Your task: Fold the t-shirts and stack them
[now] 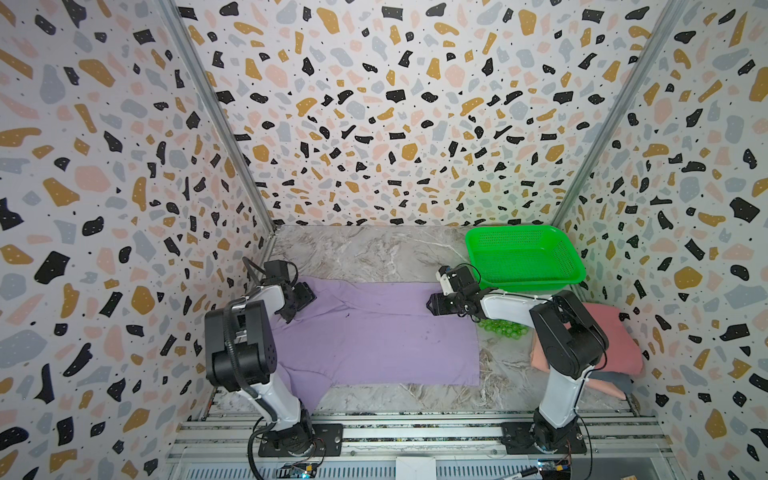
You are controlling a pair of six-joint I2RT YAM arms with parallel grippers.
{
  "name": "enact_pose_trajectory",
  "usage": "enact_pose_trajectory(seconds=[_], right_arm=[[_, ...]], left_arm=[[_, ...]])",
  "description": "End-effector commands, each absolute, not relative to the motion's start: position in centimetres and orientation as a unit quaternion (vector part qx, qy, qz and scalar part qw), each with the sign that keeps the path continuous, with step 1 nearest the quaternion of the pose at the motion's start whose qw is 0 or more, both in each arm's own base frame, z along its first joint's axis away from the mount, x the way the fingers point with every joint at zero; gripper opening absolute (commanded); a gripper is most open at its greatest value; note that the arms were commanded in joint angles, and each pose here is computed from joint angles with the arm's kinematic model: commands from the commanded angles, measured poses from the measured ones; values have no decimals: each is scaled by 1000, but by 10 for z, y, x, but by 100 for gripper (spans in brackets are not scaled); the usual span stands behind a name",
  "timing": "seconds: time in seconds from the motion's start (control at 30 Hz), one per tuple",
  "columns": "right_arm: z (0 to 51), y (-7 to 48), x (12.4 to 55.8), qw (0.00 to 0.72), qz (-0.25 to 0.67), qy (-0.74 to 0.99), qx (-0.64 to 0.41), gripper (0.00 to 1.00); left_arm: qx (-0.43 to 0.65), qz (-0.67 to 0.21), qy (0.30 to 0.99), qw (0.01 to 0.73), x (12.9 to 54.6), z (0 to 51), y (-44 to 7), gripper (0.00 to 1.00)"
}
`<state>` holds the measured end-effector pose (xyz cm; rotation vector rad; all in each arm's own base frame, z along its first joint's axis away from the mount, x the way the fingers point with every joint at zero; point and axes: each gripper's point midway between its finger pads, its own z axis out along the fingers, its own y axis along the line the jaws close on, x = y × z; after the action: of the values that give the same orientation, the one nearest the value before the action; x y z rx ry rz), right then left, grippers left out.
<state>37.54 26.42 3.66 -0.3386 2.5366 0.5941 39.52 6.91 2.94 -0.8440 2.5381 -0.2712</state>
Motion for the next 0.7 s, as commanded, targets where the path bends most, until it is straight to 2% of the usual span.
enact_pose_trajectory(seconds=[0.0, 0.13, 0.4, 0.53, 0.67], right_arm=[[33, 270, 386, 248, 215, 937, -121, 59], [10, 280, 414, 239, 204, 942, -120, 59], [-4, 290, 535, 267, 205, 937, -96, 58], [24, 302, 579, 303, 231, 918, -113, 58], [80, 313, 587, 346, 263, 889, -144, 61]], left_arm=[[-309, -99, 915, 241, 417, 27, 74, 73], [-320, -90, 915, 229, 437, 9, 84, 73], [-314, -103, 910, 252, 509, 14, 98, 73], [-275, -145, 896, 317, 551, 74, 98, 69], [-258, -135, 883, 367, 555, 144, 102, 69]])
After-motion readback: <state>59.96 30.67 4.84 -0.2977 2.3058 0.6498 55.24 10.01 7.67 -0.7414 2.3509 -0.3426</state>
